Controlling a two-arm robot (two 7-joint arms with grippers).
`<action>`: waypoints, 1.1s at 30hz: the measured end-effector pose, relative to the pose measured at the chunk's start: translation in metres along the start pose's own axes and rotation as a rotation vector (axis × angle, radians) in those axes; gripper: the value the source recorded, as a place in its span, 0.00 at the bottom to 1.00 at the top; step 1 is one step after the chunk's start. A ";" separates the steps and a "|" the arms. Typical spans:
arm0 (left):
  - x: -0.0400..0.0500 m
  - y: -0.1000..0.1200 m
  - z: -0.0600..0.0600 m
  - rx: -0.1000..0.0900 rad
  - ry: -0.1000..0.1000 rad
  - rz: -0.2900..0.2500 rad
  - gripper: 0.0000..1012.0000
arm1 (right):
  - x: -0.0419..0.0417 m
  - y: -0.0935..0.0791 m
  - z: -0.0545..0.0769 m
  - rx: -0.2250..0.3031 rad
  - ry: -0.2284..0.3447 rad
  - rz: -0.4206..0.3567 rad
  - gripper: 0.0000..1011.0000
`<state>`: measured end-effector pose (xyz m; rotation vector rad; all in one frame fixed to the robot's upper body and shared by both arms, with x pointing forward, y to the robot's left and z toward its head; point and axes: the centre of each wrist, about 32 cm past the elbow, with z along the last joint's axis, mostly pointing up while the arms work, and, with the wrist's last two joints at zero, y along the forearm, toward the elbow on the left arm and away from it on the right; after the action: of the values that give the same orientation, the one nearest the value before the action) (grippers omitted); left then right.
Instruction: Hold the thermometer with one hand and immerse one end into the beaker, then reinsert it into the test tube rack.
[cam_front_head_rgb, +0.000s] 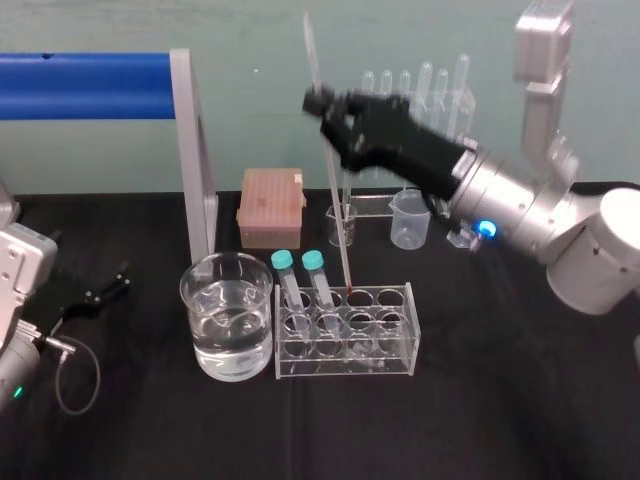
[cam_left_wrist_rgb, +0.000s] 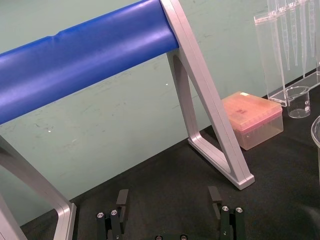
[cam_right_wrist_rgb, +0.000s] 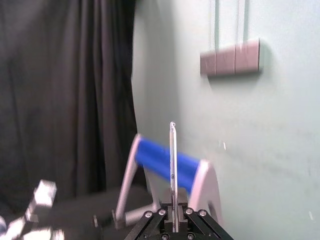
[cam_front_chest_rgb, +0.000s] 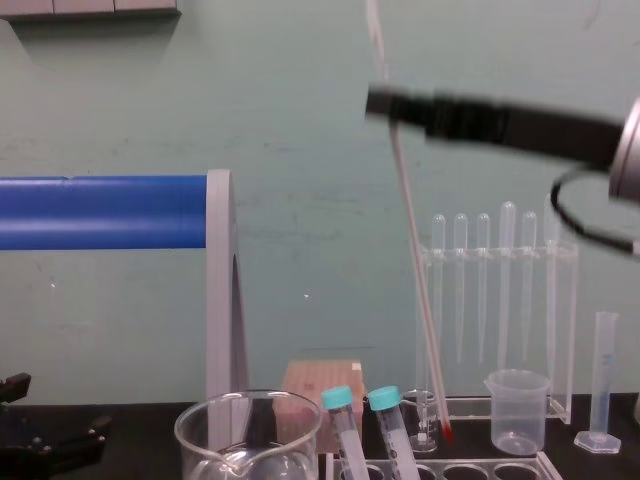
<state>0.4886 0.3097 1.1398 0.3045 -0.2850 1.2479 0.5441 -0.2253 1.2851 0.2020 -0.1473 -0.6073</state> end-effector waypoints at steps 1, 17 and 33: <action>0.0000 0.000 0.000 0.000 0.000 0.000 1.00 | 0.0000 0.000 0.000 0.000 0.000 0.000 0.06; 0.0000 0.000 0.000 0.000 0.000 0.000 1.00 | 0.0130 0.061 0.065 0.257 -0.041 0.178 0.06; 0.0000 0.000 0.000 0.000 0.000 0.000 1.00 | -0.0067 0.083 -0.011 0.120 0.142 0.237 0.06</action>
<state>0.4886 0.3097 1.1398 0.3045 -0.2851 1.2479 0.5865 -0.1531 1.2930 0.3376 -0.0686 -0.3467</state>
